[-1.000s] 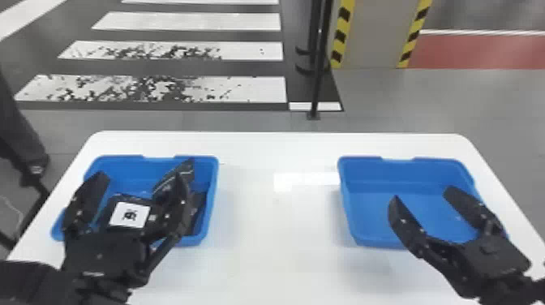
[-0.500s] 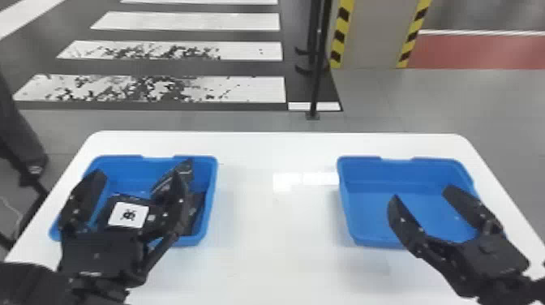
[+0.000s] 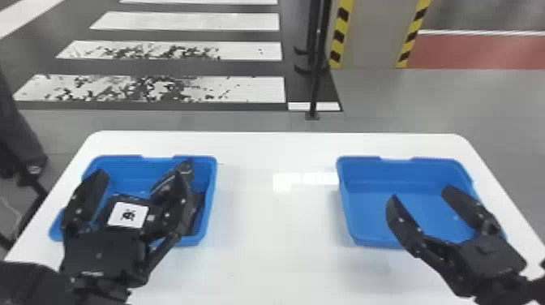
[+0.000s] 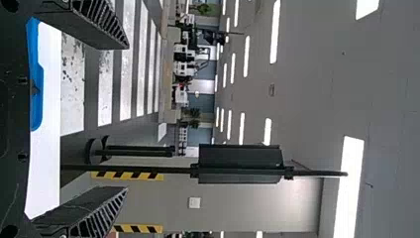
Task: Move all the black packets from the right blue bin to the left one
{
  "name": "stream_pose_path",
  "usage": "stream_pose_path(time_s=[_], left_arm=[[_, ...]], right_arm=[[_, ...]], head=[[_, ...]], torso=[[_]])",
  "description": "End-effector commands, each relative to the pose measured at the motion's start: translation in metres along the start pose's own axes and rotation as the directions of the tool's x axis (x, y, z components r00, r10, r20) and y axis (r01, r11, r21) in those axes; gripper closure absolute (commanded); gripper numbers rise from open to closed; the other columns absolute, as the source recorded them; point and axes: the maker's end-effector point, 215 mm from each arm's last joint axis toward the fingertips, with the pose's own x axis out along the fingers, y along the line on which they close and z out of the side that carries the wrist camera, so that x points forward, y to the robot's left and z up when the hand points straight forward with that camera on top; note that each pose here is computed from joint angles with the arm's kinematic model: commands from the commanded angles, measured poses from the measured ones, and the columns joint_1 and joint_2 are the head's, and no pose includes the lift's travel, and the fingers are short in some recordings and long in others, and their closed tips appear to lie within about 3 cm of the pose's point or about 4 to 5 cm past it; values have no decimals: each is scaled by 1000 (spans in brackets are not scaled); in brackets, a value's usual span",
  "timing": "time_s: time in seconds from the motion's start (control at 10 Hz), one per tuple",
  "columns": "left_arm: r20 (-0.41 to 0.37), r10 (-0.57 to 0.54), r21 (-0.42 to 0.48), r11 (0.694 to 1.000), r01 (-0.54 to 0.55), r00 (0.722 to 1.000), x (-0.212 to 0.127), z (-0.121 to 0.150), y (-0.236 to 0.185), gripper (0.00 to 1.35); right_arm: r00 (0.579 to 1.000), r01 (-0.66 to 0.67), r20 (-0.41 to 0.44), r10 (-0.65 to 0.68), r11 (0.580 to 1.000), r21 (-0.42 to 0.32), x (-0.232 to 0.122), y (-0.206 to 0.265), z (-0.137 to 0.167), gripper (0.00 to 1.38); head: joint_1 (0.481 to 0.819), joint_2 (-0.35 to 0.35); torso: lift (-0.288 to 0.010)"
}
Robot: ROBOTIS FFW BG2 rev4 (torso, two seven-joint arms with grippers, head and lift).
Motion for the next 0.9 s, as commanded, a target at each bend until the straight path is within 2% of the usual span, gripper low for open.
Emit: stream_pose_path(time_s=[0.0, 0.8], left_arm=[[-6, -3, 0, 1000, 3, 1000, 0, -2, -1, -1], [-2, -6, -4, 1000, 6, 1000, -1, 2, -2, -1]], right_arm=[[1000, -3, -2, 3, 1000, 1, 0, 1, -1, 88], [1000, -1, 3, 1, 1000, 28, 1, 0, -6, 88]], head=[[695, -10], [695, -11]], torso=[[-140], [-140]])
